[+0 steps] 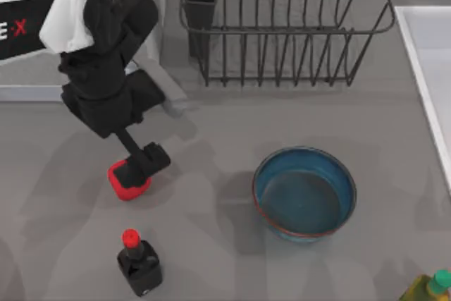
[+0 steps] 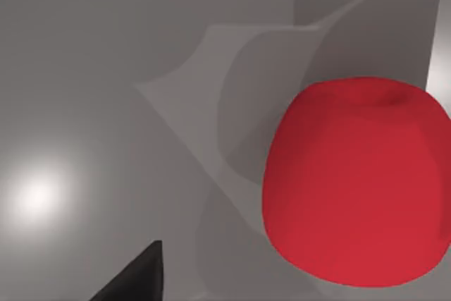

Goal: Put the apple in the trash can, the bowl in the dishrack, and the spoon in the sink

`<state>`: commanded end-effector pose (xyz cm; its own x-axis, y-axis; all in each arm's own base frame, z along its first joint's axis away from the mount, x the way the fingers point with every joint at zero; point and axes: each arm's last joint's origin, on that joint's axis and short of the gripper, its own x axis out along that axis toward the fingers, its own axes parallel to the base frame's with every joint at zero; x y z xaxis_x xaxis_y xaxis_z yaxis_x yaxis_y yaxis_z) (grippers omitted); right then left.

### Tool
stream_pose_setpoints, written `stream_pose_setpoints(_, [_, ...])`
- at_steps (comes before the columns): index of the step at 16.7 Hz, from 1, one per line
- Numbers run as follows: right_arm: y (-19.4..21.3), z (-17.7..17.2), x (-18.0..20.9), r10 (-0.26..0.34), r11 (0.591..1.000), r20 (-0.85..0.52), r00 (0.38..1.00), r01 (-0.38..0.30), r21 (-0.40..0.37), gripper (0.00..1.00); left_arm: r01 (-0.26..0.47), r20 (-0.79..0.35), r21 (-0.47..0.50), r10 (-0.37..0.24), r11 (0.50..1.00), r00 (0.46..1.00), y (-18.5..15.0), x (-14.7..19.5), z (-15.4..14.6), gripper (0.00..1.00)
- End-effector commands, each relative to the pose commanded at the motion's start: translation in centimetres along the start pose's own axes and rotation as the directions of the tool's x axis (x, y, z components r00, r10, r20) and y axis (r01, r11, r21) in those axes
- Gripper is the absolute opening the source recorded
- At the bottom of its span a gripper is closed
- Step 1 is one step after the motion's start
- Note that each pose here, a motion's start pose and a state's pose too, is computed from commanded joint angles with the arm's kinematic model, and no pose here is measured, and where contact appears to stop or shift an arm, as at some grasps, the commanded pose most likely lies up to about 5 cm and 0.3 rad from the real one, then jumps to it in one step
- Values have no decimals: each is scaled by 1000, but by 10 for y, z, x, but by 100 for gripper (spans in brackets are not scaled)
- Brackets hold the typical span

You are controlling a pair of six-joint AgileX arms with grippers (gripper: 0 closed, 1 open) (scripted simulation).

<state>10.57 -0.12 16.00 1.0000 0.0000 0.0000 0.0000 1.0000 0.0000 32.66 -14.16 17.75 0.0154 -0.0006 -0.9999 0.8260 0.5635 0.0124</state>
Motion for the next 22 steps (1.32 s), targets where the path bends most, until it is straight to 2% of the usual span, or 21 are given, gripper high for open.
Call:
stream_pose_setpoints(6, [0, 0, 0, 0, 1000, 0, 1000, 0, 0, 100, 3, -6, 0, -3, 1000, 1000, 1, 3, 0, 100])
stream_pose_setpoints(14, [0, 0, 0, 0, 1000, 0, 1000, 0, 0, 100, 2, -5, 4, -2, 1000, 1000, 0, 69, 1, 100])
stream_pose_setpoints(18, [0, 0, 0, 0, 1000, 0, 1000, 0, 0, 100, 4, -7, 4, -4, 1000, 1000, 0, 71, 1, 100])
stream_pose_setpoints(22, [0, 0, 0, 0, 1000, 0, 1000, 0, 0, 100, 4, -7, 4, -4, 1000, 1000, 0, 71, 1, 70])
